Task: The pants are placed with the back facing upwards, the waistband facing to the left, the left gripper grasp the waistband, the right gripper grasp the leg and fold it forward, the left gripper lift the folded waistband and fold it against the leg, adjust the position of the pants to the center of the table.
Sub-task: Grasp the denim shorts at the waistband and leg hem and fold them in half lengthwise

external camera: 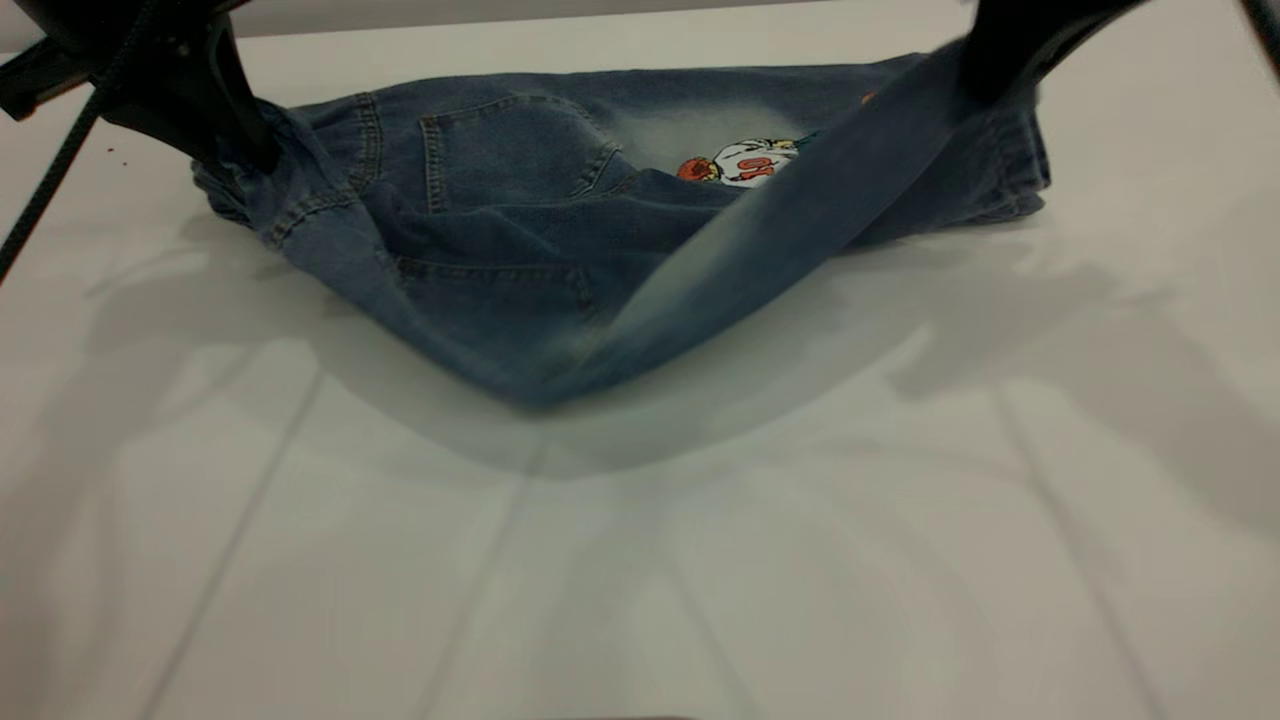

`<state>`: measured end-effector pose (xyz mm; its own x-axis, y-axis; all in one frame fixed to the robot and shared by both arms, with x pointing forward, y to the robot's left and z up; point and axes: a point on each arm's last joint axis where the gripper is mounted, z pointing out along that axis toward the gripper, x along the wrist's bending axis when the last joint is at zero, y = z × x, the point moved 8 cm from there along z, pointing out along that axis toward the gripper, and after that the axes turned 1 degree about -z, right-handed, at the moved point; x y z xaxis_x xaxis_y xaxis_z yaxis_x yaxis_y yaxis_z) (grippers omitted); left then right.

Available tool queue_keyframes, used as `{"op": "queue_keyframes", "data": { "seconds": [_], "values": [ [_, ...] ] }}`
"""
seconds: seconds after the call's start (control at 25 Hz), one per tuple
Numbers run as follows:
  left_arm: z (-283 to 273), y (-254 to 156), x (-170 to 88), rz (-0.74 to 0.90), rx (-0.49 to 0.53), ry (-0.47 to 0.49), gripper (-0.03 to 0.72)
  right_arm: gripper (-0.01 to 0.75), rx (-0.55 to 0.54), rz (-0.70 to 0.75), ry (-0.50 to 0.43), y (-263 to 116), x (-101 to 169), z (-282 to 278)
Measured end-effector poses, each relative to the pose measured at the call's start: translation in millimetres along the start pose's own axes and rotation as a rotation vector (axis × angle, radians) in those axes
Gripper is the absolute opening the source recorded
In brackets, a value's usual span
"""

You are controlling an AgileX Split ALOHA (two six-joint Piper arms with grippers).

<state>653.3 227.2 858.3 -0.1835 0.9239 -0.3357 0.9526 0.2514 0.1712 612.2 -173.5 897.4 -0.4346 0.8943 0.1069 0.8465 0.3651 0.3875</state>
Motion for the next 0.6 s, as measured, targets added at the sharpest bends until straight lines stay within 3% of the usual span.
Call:
{"op": "queue_keyframes", "data": {
  "seconds": [0.28, 0.6],
  "values": [
    [-0.7, 15.5, -4.2, -0.217, -0.085, -0.041, 0.083, 0.028, -0.032, 0.142, -0.050, 15.5, -51.3, 4.5],
    [-2.6, 26.0, -7.1, -0.498, -0.129, -0.096, 0.083, 0.028, -0.036, 0.157, -0.048, 39.8, -69.3, 15.0]
  ]
}}
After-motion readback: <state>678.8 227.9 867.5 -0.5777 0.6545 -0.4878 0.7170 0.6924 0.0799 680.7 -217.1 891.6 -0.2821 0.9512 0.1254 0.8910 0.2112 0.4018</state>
